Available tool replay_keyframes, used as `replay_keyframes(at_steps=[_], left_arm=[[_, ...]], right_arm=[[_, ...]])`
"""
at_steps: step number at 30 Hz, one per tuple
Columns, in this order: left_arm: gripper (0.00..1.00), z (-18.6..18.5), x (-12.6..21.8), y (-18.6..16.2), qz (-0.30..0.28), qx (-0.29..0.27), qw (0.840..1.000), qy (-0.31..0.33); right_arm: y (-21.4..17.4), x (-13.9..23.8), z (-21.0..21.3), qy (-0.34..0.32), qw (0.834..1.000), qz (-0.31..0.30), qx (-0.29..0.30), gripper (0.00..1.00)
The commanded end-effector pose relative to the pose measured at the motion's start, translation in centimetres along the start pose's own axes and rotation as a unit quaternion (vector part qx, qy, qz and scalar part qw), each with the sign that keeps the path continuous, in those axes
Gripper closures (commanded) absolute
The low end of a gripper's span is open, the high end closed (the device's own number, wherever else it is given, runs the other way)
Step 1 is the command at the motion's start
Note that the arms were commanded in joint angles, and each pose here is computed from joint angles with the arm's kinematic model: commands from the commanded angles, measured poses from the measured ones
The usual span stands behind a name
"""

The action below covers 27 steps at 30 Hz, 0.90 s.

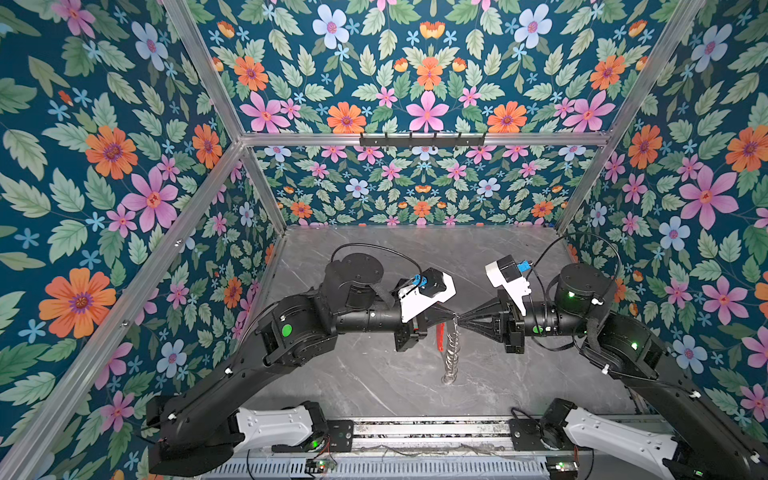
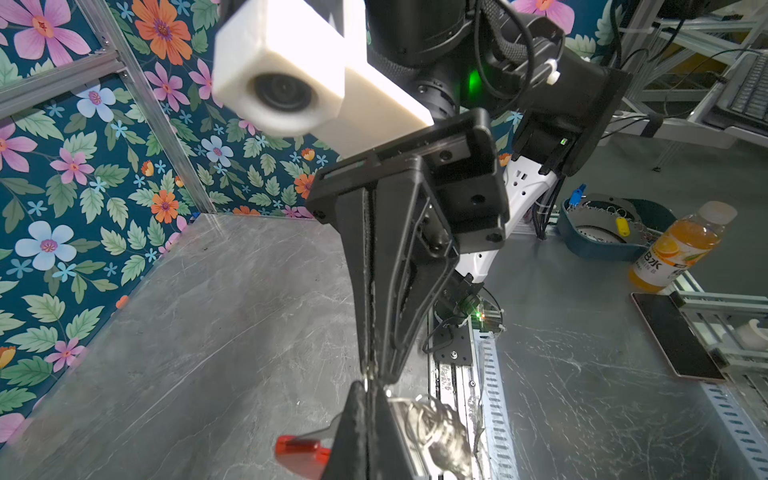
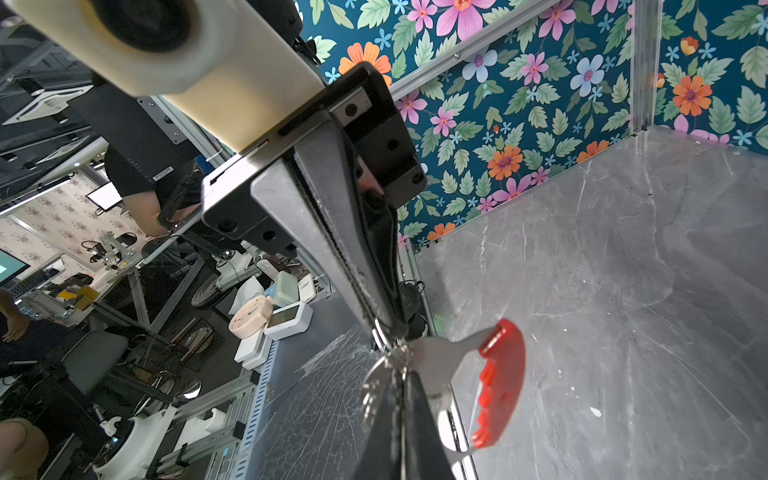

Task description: Remove the keys from the keyring

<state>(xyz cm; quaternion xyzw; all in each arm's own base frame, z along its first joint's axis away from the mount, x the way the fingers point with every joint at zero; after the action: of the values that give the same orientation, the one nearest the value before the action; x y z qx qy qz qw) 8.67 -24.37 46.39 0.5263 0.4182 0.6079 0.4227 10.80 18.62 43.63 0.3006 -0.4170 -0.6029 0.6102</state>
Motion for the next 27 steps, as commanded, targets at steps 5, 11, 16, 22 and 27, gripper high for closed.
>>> replay_keyframes(at_steps=[5,11,16,22,27], left_arm=[[1.00,0.0,0.2,1.4,-0.075,-0.003,0.997,0.004],[1.00,-0.2,0.7,1.6,-0.104,-0.012,0.995,0.002],[1.00,0.0,0.1,1.3,-0.082,-0.013,0.997,0.003],[1.00,0.2,-0.2,1.1,-0.059,-0.011,0.998,0.002],[1.00,0.1,-0.3,1.2,-0.059,-0.011,0.998,-0.004]], right_arm=[[0.0,0.1,-0.2,-0.010,1.000,-0.011,0.006,1.00],[-0.3,-0.2,-0.4,-0.007,1.000,-0.002,-0.008,1.00],[0.3,0.5,0.4,-0.010,1.000,-0.010,0.002,0.78],[1.4,1.9,1.7,-0.023,0.999,-0.035,0.030,0.68],[2.1,1.6,2.0,-0.004,0.999,-0.035,0.036,0.71]])
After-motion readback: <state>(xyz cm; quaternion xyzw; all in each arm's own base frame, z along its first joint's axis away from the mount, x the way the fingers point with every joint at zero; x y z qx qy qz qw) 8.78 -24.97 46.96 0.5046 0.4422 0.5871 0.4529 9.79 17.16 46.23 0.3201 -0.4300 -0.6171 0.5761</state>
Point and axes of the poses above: each gripper's point midway between its finger pads, its own x axis back along the fingers, its own z axis along the line the jaws close on, y = z × x, the point moved 8 cm from there along x, back along the fingers, and after that the axes turned 3 degrees about -x, right-handed, at the moved point
